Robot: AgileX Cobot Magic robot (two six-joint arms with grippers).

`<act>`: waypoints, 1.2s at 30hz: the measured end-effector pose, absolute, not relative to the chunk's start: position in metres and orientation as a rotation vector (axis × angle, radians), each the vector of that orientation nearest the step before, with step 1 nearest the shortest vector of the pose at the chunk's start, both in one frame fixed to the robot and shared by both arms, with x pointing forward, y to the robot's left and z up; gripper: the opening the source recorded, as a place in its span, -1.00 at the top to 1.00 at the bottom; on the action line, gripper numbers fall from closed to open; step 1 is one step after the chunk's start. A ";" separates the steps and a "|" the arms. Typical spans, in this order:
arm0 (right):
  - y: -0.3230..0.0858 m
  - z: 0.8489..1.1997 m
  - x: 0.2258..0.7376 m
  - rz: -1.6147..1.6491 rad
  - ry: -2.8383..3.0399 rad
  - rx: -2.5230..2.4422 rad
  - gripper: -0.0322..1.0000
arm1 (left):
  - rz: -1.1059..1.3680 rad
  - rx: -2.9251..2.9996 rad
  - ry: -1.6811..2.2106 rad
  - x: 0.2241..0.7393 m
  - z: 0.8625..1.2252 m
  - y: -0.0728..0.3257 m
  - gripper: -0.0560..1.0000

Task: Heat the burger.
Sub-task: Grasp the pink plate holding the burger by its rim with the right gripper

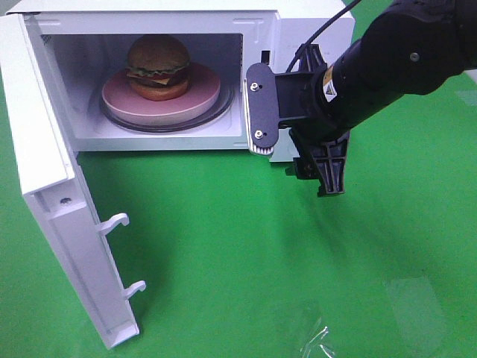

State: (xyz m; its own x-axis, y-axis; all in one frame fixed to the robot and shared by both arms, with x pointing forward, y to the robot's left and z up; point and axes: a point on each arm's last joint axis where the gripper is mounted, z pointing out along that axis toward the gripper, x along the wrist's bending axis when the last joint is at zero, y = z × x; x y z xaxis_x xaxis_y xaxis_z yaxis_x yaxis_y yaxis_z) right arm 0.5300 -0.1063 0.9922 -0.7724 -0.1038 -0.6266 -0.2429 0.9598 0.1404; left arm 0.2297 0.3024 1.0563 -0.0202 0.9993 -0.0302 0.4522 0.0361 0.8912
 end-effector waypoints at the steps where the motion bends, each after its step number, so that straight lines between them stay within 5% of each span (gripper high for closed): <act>1: -0.106 0.992 0.530 0.281 2.453 -0.243 -0.62 | 0.933 1.512 1.572 0.230 1.056 0.302 -0.95; 4: -0.106 0.992 0.530 0.282 2.454 -0.239 -0.86 | 0.933 1.512 1.572 0.230 1.056 0.302 -0.95; 8: -0.106 0.992 0.530 0.283 2.454 -0.238 -0.90 | 0.933 1.512 1.572 0.230 1.056 0.302 -0.95; 36: -0.062 0.980 0.566 0.251 2.382 -0.304 -0.85 | 0.933 1.512 1.572 0.230 1.056 0.302 -0.95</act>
